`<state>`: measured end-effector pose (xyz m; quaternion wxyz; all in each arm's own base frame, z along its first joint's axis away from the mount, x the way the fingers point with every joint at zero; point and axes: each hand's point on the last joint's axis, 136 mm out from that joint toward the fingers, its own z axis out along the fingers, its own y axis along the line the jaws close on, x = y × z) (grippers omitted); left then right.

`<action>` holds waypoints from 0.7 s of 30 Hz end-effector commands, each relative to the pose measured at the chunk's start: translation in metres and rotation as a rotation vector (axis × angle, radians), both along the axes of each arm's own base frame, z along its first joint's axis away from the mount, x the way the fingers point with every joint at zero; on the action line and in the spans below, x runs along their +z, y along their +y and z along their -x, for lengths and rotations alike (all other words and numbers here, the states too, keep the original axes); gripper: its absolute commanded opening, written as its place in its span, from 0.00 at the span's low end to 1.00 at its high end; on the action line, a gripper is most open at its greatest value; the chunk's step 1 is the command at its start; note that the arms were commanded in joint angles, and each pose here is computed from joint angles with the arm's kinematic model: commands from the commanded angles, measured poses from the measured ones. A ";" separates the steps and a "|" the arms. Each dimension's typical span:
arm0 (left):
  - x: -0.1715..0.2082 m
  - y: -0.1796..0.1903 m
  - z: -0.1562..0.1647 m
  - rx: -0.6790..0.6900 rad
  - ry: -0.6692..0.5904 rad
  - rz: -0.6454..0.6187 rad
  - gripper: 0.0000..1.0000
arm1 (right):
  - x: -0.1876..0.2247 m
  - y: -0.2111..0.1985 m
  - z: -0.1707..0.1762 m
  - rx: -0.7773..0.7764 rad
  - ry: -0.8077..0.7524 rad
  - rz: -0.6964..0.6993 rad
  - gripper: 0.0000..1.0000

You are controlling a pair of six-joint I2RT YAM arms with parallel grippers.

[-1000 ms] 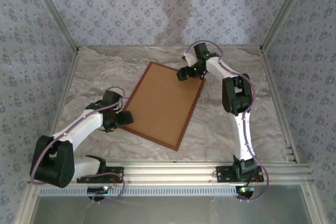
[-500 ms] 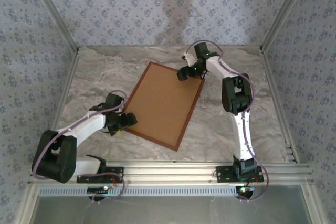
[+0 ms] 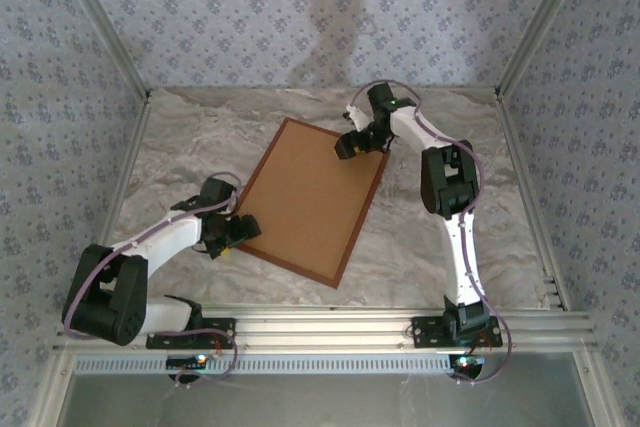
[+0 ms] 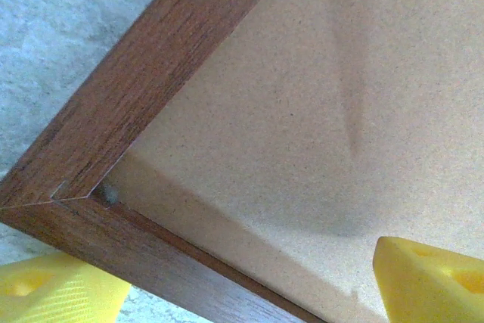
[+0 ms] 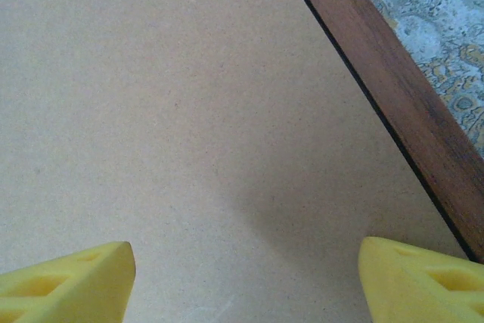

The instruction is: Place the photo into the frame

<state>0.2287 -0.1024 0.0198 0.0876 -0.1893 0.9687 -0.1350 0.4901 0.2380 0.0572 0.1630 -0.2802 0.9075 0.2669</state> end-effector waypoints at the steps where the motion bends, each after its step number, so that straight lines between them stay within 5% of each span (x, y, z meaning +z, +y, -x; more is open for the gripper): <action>1: -0.004 -0.019 -0.022 -0.040 -0.084 0.073 0.85 | 0.031 0.008 -0.002 -0.016 -0.052 -0.058 0.80; 9: -0.003 -0.017 -0.026 -0.048 -0.103 0.061 0.85 | 0.048 0.039 -0.039 -0.073 -0.218 -0.127 0.84; 21: 0.003 -0.018 -0.030 -0.058 -0.130 0.067 0.85 | 0.036 0.082 -0.078 -0.149 -0.248 -0.168 0.81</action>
